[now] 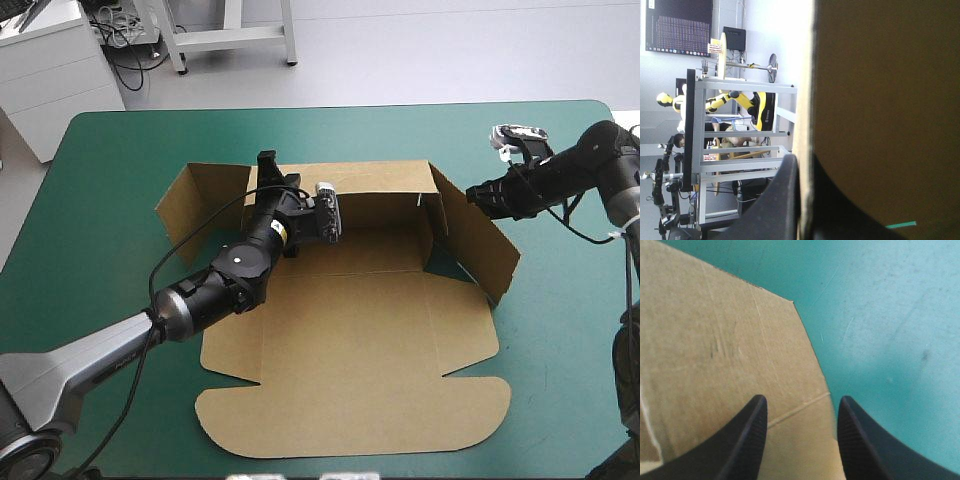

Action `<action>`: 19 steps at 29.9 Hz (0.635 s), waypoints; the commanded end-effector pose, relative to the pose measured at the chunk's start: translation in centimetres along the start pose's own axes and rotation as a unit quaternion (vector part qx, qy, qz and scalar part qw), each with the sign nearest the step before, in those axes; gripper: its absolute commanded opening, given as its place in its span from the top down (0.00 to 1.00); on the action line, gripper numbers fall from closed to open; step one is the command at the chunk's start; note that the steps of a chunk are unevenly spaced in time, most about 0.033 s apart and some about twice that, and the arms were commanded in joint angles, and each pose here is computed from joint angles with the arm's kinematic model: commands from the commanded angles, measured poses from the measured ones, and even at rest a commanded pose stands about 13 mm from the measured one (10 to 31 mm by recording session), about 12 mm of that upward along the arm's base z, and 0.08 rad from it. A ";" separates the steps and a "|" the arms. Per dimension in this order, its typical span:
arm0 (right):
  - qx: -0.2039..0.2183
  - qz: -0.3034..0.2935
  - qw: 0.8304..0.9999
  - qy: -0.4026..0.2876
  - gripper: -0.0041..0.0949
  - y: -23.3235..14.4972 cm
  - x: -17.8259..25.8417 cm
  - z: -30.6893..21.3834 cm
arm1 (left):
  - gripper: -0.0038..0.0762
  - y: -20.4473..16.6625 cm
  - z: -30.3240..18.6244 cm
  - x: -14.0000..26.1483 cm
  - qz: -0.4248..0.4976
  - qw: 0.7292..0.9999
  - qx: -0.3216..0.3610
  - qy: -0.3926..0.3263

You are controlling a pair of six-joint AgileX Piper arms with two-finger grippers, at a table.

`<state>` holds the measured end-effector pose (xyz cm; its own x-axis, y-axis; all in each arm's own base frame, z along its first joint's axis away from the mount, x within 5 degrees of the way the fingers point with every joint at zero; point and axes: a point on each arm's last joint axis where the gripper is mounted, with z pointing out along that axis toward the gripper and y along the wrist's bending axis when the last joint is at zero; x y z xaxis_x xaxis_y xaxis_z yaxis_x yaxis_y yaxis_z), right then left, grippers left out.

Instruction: Fold the box

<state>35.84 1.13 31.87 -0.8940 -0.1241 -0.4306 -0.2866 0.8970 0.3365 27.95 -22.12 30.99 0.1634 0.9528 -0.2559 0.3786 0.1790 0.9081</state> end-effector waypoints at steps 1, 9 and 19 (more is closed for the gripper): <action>-0.014 0.005 1.000 -0.024 0.55 0.7 0.3 -3.1 | 0.97 2.8 -0.8 -0.5 -0.022 0.999 -0.039 -0.001; -0.006 -0.001 0.999 -0.047 0.55 1.3 0.8 -5.4 | 0.97 1.9 -0.2 -0.5 -0.016 1.000 -0.019 0.006; 0.106 -0.008 0.988 -0.110 0.55 -0.4 -0.3 -6.2 | 0.97 1.9 -0.2 -0.5 -0.016 1.000 -0.020 0.007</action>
<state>34.56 -1.24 33.98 -0.8592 -0.0963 -0.5025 -0.2374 0.9451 0.2247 28.74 -22.63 30.78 0.1447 0.9610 -0.2355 0.3889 0.1636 0.9066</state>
